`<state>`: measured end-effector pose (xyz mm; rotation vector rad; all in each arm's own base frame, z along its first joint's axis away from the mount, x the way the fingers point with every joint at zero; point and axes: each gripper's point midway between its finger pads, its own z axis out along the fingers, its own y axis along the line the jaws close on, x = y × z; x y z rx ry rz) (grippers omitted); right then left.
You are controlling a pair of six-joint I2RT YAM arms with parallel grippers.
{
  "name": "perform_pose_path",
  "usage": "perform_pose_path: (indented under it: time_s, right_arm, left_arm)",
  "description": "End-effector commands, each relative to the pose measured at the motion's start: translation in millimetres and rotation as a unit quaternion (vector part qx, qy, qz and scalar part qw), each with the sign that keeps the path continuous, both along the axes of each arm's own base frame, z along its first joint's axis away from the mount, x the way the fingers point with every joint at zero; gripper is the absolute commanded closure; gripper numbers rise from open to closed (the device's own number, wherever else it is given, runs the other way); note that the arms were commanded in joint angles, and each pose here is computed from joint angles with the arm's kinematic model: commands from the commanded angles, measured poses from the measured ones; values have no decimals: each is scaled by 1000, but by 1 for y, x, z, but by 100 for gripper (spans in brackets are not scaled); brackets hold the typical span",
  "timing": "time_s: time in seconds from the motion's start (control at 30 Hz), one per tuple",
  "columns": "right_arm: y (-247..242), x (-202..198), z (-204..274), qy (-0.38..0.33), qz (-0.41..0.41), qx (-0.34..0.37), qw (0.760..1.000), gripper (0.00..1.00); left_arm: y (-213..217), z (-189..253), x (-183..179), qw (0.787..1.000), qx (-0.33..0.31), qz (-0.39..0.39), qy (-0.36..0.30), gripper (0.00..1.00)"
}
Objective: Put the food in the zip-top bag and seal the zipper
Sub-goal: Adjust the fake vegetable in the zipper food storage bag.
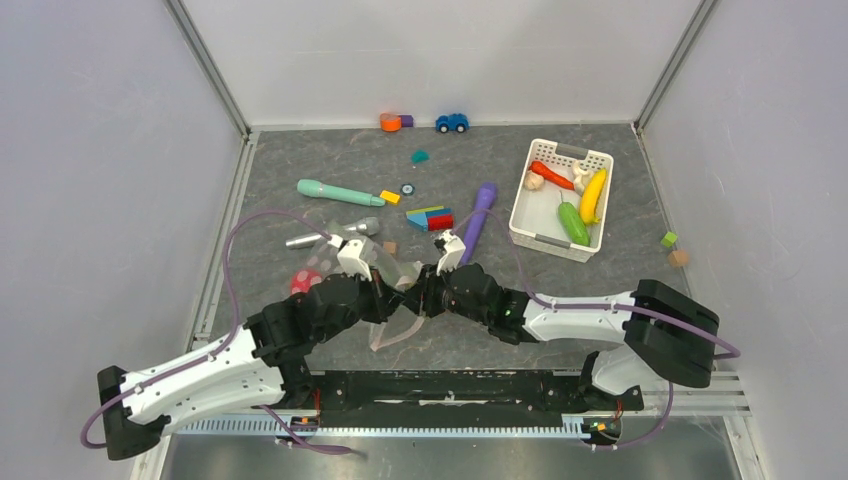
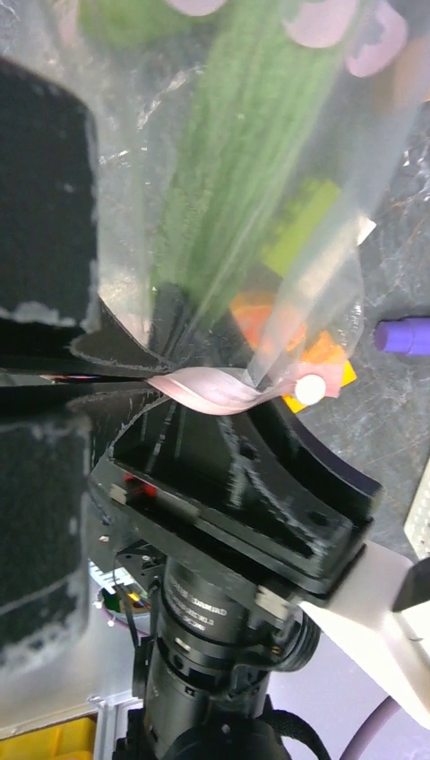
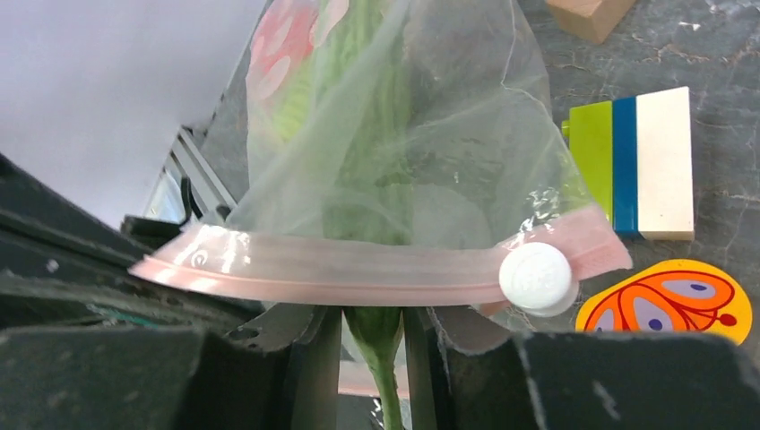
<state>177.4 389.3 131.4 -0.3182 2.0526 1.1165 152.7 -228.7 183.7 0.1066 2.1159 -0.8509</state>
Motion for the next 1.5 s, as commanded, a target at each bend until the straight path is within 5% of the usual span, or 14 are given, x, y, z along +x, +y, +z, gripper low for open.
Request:
perform_pose_path:
  time_s: [0.0,0.17,0.27,0.5,0.6,0.77,1.03,1.17,1.3,1.47]
  right_arm:
    - [2,41,49,5,-117,135,984,100]
    - [-3,52,43,-11,-148,143,979,100]
    - [-6,50,52,-28,-145,171,974,100]
    - [-11,49,57,-78,-132,137,979,100]
    - [-22,54,51,-74,-162,137,974,100]
    - [-21,58,52,-61,-177,153,970,100]
    - [-10,54,61,-37,-164,215,962,100]
    - [-7,50,60,-29,-154,219,963,100]
    - [-2,45,59,-25,-141,221,965,100]
    - [8,38,59,-27,-125,230,965,100]
  left_arm:
    - [-21,35,-23,992,-109,-55,15,98]
    - [-27,48,-40,981,-165,-103,4,91]
    - [-20,37,-32,988,-138,-71,15,91]
    - [24,26,-7,999,-27,38,8,11]
    - [45,11,-9,997,2,69,27,5]
    - [74,-24,-14,991,41,116,59,6]
    - [54,-54,-19,992,71,68,74,8]
    - [47,-54,-7,993,65,82,58,18]
    - [48,-48,5,991,62,111,36,40]
    - [40,-41,6,994,60,92,29,85]
